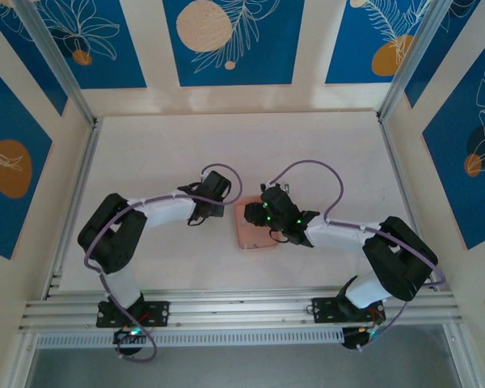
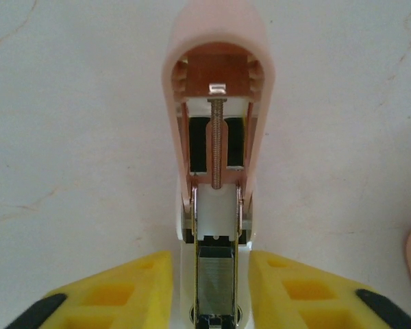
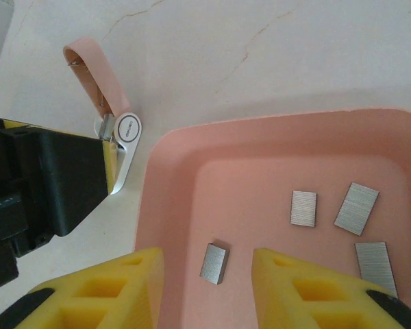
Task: Load the staples into the stapler
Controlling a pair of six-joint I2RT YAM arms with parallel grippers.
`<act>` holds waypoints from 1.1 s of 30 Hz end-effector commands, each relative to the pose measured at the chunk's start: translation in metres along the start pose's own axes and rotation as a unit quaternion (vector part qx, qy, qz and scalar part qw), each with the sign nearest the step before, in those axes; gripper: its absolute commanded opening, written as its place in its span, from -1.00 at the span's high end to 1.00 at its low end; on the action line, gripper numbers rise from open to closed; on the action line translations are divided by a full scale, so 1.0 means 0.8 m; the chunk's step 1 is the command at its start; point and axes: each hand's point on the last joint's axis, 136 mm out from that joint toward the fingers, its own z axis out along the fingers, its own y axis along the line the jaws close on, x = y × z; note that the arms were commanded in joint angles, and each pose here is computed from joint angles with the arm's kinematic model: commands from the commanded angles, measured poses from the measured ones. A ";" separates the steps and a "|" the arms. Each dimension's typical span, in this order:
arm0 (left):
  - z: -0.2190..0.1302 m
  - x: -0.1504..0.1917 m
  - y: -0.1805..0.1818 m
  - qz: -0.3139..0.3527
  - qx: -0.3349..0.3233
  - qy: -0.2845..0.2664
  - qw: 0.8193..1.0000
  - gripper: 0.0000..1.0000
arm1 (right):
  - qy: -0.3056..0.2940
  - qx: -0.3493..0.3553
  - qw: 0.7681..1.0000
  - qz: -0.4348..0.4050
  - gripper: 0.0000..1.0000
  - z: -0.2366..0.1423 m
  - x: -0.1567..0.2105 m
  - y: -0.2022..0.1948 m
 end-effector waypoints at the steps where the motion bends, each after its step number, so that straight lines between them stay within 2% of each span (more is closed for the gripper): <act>1: -0.037 -0.032 -0.012 0.008 0.019 -0.032 0.999 0.15 | -0.015 -0.016 1.000 -0.001 0.21 -0.011 -0.017 0.017; 5: -0.068 -0.057 -0.021 0.037 0.045 -0.054 0.997 -0.20 | -0.022 -0.022 0.999 -0.013 0.20 -0.023 -0.026 0.023; 9: -0.102 -0.073 -0.044 0.110 0.111 -0.046 0.987 -0.57 | -0.042 -0.034 0.998 -0.027 0.20 -0.042 -0.037 0.029; 11: -0.117 -0.080 -0.046 0.138 0.131 -0.039 0.981 -0.63 | -0.054 -0.042 0.997 -0.042 0.18 -0.052 -0.046 0.033; 14: -0.142 -0.094 -0.042 0.172 0.154 -0.036 0.972 -0.65 | -0.068 -0.053 0.994 -0.064 0.18 -0.068 -0.058 0.039; 17: -0.166 -0.101 -0.051 0.209 0.220 -0.037 0.952 -0.69 | -0.074 -0.063 0.992 -0.074 0.17 -0.083 -0.064 0.041; 21: -0.181 -0.103 -0.063 0.240 0.292 -0.003 0.926 -0.69 | -0.080 -0.092 0.988 -0.095 0.14 -0.099 -0.064 0.051; 29: -0.163 -0.104 -0.076 0.325 0.353 0.047 0.876 -0.72 | -0.066 -0.135 0.979 -0.138 0.05 -0.128 -0.054 0.070; 33: -0.138 -0.118 -0.078 0.342 0.366 0.056 0.864 -0.72 | -0.070 -0.144 0.977 -0.138 -0.04 -0.134 -0.053 0.072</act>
